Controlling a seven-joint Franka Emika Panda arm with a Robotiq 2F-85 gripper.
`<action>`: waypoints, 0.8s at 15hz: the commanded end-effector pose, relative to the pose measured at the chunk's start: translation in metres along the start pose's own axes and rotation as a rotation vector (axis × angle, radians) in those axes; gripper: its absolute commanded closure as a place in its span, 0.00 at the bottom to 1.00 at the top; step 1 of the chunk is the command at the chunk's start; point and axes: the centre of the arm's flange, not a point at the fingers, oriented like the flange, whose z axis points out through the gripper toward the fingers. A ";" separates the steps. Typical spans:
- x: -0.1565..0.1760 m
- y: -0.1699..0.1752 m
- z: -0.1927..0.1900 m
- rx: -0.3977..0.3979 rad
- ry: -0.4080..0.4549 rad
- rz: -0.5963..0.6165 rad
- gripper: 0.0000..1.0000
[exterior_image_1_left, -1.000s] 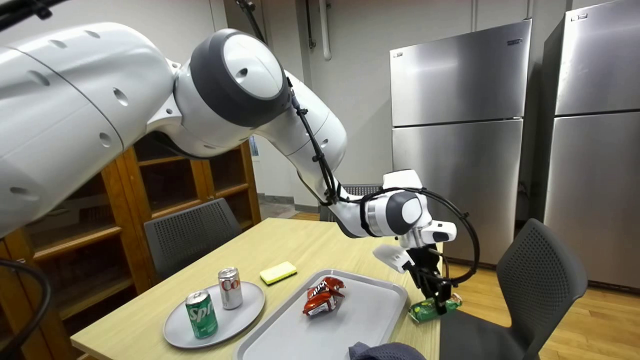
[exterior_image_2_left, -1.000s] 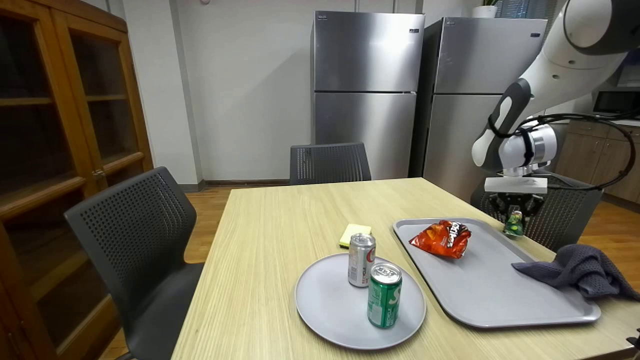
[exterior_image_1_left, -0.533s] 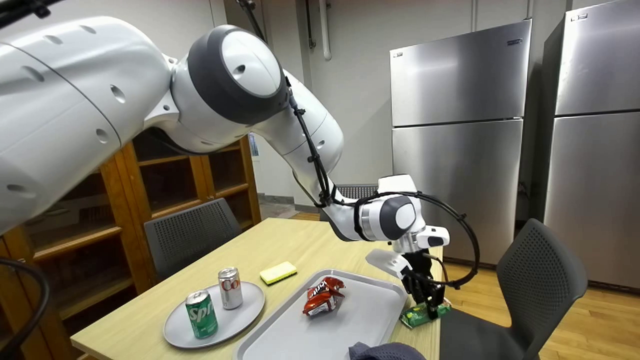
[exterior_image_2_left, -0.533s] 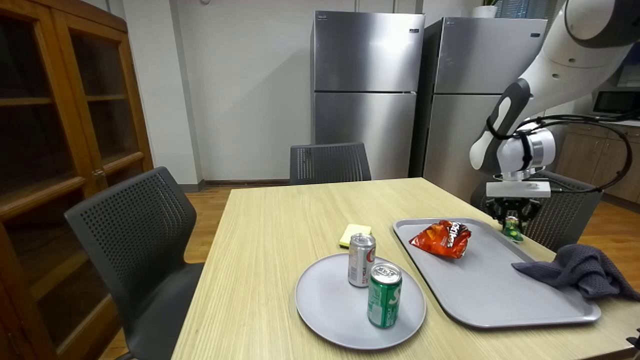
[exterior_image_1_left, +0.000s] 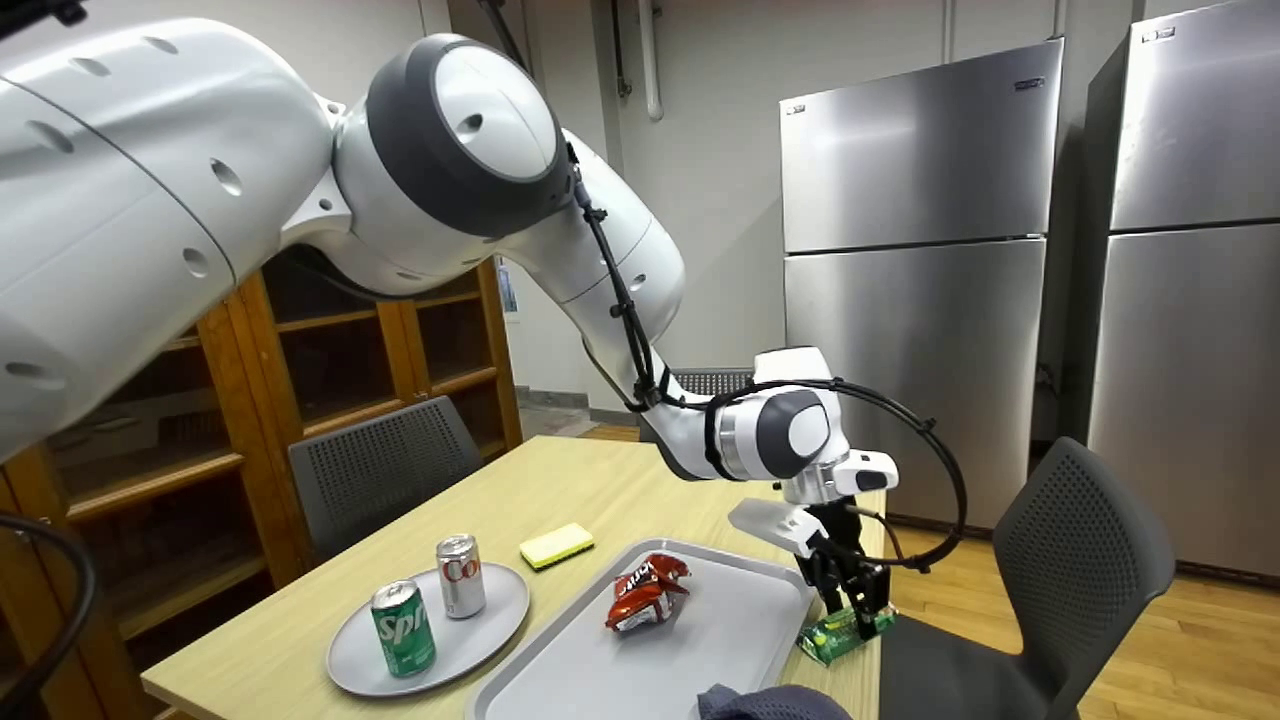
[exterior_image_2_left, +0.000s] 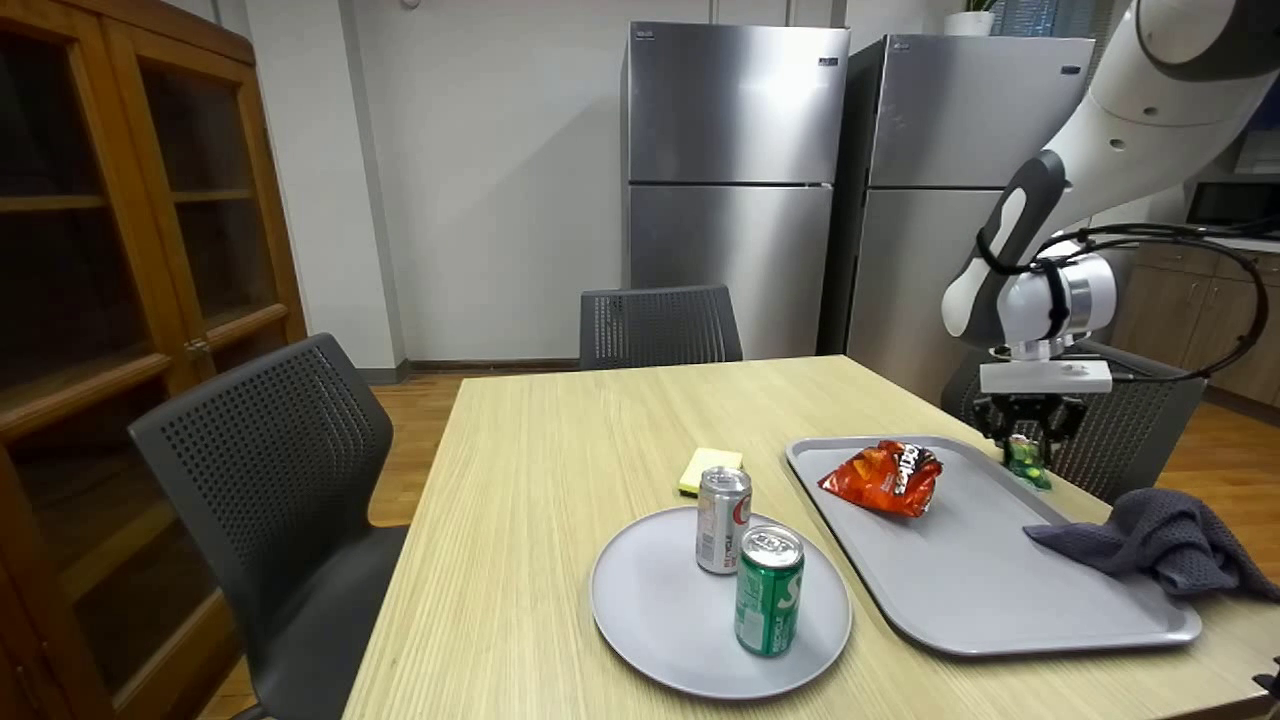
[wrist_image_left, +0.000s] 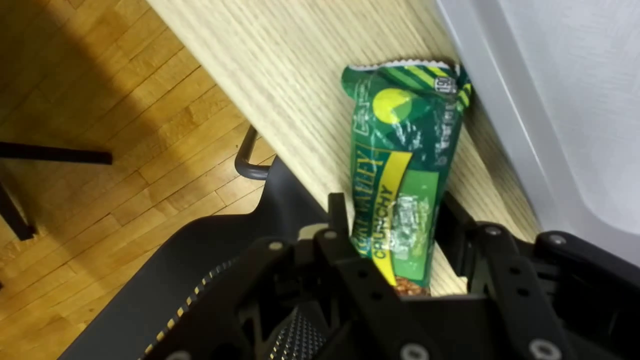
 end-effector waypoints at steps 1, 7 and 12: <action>-0.011 0.006 -0.023 0.017 0.007 -0.028 0.19; -0.009 0.011 -0.050 0.040 0.035 -0.002 0.00; -0.025 0.004 -0.066 0.076 0.036 -0.030 0.00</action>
